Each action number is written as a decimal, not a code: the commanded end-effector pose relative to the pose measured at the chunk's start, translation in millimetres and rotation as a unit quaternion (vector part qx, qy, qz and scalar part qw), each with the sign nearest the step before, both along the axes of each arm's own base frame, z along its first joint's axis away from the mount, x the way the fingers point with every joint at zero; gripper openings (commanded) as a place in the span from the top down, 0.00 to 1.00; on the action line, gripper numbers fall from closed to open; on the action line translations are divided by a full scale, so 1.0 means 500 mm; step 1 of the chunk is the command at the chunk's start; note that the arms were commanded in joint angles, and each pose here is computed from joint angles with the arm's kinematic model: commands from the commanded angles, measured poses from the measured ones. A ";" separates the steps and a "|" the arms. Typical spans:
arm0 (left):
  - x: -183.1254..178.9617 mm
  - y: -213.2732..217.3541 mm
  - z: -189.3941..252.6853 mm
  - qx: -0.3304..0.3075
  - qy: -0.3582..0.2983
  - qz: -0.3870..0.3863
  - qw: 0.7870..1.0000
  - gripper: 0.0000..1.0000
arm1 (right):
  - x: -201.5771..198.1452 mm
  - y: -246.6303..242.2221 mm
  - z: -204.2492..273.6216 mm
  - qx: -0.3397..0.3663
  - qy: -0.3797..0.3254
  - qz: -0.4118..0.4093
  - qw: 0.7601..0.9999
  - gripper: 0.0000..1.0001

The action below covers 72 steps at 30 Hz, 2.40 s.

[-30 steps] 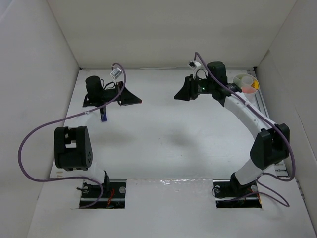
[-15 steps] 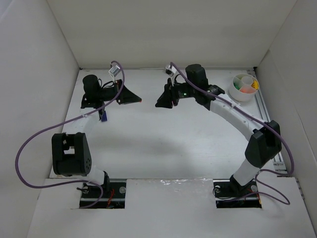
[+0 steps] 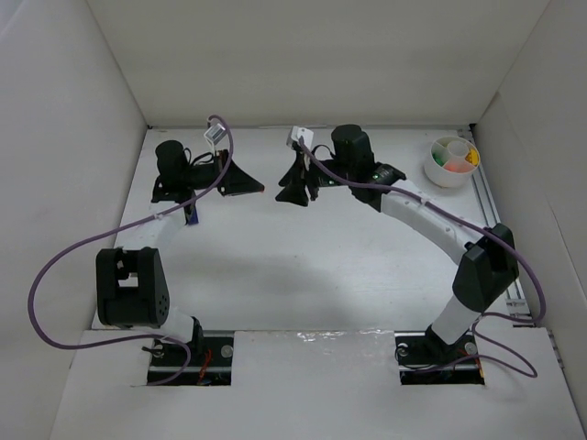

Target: Sort the legos into containers by color

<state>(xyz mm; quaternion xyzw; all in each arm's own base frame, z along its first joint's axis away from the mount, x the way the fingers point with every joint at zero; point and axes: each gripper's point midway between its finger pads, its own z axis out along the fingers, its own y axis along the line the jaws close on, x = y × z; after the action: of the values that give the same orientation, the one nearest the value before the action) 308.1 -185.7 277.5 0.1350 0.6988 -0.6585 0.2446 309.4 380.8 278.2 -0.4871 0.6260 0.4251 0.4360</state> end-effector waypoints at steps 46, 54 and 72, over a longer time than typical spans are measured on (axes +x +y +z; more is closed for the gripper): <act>-0.018 -0.010 -0.009 0.002 -0.028 -0.011 1.000 1.00 | 0.001 0.083 0.069 0.045 -0.148 0.009 0.988 0.53; -0.015 -0.010 -0.009 0.002 -0.028 -0.007 1.000 1.00 | 0.001 0.080 0.078 0.047 -0.152 0.004 0.987 0.54; 0.005 -0.009 -0.035 0.017 -0.019 0.001 1.000 1.00 | -0.005 0.067 0.115 0.057 -0.167 -0.006 0.984 0.56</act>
<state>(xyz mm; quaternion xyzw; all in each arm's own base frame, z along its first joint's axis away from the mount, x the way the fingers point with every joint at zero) 308.2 -189.7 252.2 0.1263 0.7121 -0.6487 0.2369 312.0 413.0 280.3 -0.5265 0.5713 0.3690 0.5101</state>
